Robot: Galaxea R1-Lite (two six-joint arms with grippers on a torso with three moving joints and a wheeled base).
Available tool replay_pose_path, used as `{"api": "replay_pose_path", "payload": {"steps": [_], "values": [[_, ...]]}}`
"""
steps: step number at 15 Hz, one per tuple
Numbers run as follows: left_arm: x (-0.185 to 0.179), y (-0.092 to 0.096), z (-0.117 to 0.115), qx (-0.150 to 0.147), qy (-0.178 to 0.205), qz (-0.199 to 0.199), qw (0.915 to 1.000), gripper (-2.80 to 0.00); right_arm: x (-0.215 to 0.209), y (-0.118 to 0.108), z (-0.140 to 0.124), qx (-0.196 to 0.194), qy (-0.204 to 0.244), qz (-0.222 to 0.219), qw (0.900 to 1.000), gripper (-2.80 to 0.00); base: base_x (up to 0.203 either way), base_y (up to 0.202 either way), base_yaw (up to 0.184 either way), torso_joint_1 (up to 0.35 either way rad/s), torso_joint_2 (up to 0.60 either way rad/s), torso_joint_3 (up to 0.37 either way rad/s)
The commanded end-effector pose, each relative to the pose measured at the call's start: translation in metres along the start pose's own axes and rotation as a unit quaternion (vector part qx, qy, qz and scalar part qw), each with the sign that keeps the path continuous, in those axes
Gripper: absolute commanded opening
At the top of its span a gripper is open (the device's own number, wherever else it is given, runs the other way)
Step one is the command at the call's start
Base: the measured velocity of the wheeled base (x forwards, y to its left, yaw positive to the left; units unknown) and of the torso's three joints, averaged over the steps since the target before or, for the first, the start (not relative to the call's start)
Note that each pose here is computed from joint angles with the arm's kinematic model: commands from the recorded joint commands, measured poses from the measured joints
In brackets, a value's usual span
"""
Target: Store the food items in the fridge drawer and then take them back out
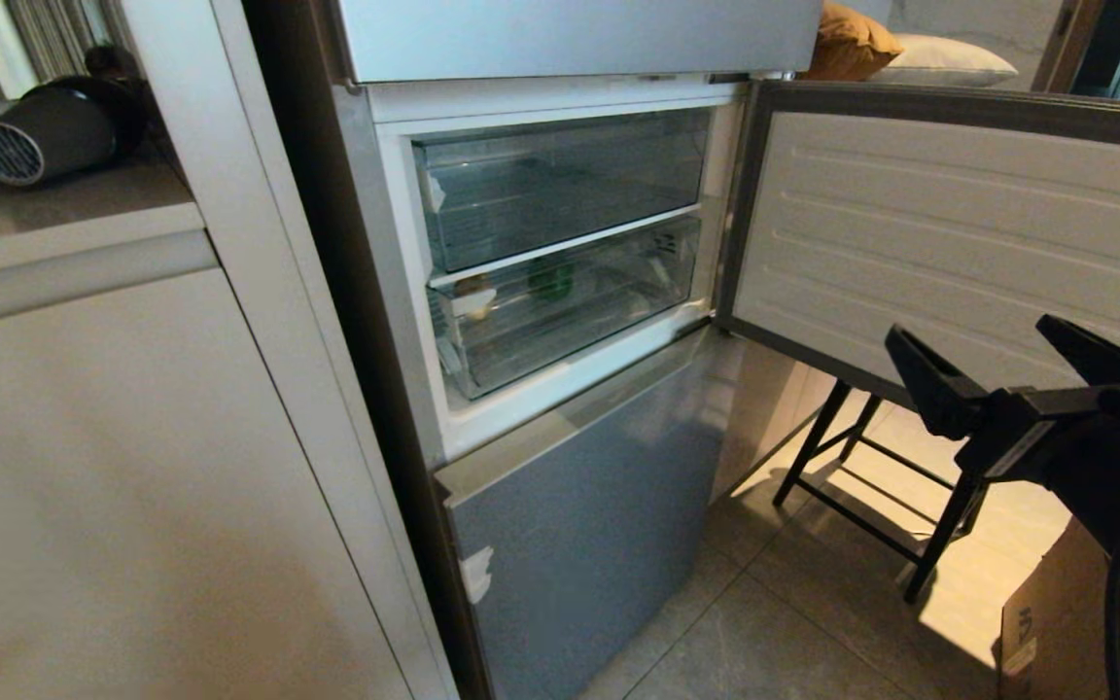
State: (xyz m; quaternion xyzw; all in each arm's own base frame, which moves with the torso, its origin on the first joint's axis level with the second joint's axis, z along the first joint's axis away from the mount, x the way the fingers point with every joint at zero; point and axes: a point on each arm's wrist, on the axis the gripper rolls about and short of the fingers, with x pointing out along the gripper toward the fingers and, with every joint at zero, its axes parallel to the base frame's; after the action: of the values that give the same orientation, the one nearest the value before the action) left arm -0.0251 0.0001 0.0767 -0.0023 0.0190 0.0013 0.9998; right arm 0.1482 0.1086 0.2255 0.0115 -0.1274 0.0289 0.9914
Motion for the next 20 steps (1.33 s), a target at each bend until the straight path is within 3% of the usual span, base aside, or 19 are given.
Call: {"api": "replay_pose_path", "payload": {"steps": [1, 7, 13, 16, 20], "values": [[0.0, 0.0, 0.0, 0.0, 0.0, 0.001, 1.0, -2.8, -0.001, 0.0, -0.003, -0.002, 0.003, -0.001, 1.0, 0.0, 0.0, 0.0, 0.0, 0.0, 0.0, 0.0], [0.0, 0.0, 0.0, 0.0, 0.0, 0.0, 1.0, -2.8, 0.006, 0.007, -0.015, -0.018, 0.025, 0.009, 0.999, 0.0, 0.135, 0.0, 0.0, 0.005, 0.0, 0.002], [0.0, 0.0, 0.0, 0.0, 0.0, 0.0, 1.0, -2.8, 0.051, 0.049, -0.074, -0.067, 0.093, 0.081, 0.99, 0.0, 0.0, 0.0, 0.0, 0.0, 0.0, 0.0], [0.0, 0.0, 0.0, 0.0, 0.0, 0.0, 1.0, -2.8, 0.092, 0.051, -0.1, -0.082, 0.082, 0.129, 0.985, 0.0, 0.0, 0.0, 0.0, 0.0, 0.0, 0.0], [0.0, 0.0, 0.0, 0.0, 0.0, 0.0, 1.0, -2.8, 0.139, 0.043, -0.136, -0.109, 0.024, 0.174, 0.978, 0.0, 0.0, 0.0, 0.0, 0.0, 0.0, 0.0]]}}
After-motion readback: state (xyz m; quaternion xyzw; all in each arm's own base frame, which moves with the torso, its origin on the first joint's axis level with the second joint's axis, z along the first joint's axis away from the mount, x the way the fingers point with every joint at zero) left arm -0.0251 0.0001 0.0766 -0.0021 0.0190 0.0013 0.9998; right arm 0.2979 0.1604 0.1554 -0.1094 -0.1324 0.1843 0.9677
